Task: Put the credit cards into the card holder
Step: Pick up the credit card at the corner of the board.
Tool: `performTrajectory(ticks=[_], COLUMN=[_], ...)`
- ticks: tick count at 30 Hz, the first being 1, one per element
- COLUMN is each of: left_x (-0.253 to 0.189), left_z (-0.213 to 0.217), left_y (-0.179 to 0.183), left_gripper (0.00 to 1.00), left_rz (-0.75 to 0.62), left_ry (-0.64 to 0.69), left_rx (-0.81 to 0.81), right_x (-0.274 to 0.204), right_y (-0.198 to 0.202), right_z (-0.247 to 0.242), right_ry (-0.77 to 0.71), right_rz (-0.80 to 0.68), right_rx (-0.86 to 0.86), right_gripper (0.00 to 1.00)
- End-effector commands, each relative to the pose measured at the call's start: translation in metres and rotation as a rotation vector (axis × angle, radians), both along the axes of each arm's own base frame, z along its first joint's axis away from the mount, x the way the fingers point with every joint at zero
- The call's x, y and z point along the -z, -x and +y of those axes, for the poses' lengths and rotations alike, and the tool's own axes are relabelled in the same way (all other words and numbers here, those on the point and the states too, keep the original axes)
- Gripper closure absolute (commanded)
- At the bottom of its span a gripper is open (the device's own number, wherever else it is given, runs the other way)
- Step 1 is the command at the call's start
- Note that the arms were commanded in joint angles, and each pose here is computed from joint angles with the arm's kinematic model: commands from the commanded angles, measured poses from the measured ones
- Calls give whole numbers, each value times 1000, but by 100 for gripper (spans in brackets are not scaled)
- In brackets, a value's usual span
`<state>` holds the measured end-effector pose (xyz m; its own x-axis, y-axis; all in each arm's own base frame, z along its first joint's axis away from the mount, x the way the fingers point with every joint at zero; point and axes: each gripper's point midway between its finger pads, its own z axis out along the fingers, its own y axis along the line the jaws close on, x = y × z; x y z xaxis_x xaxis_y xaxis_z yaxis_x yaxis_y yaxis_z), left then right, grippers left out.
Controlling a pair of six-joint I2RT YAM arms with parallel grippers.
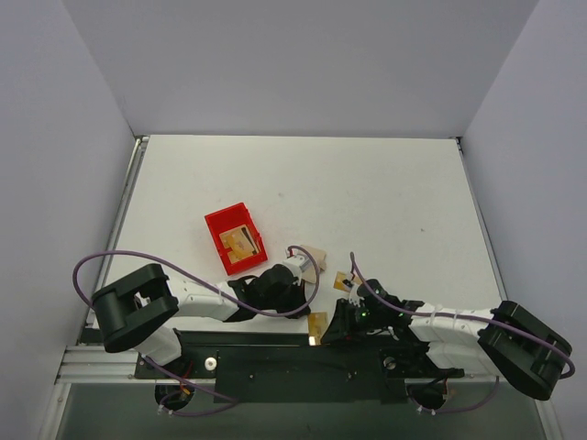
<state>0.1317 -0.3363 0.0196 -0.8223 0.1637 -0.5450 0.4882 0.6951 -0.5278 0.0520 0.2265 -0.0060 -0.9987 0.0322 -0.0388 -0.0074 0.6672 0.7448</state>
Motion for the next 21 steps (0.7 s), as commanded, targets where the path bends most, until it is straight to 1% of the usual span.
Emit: performTrajectory(ticks=[1,2,3,5,6,8,10,12,13,14,15,16,17,19,21], left_x=[8,8,8,7,5,-6,-25,-46,-59,-70,-83,-93,-106,-125,-141], left_z=[10,10,10,11,11,10,8,8,11,10,14,15,20,27,33], left_y=[4,4,4,3,1,-4,-16,-28,-34,-39,-46,-51,-57,-66,-72], left_gripper=[98,98,98,98,98,98,94,84,77,74,67,65,60,53,50], left_rz=[8,11,11,4,6,-14,-61,-102,-128,-145,-172,-185,-205,-227,-237], left_ry=[-43,-43,-45,-45,-43,-19,3,29,39,56,75,90,118,170,228], left_rx=[-4,-5,-6,-13,-29,-52,-97,-134,-160,-174,-200,-218,-241,-270,-278], right_x=[33,34,33,32,30,25,16,4,-5,-6,-15,-22,-27,-39,-54], right_y=[-12,-12,-14,-16,-18,-23,-32,-40,-45,-47,-52,-57,-60,-69,-79], right_z=[-28,-30,-29,-31,-31,-32,-30,-26,-22,-24,-20,-18,-17,-15,-10], right_ry=[173,179,180,189,191,194,184,160,135,148,129,123,115,105,84], right_rz=[-63,-66,-75,-89,-102,-134,-180,-224,-254,-265,-290,-307,-322,-357,-393], right_rx=[81,82,82,84,89,95,108,123,124,129,131,135,136,144,150], right_gripper=[81,84,90,98,100,100,100,100,100,100,100,100,100,100,100])
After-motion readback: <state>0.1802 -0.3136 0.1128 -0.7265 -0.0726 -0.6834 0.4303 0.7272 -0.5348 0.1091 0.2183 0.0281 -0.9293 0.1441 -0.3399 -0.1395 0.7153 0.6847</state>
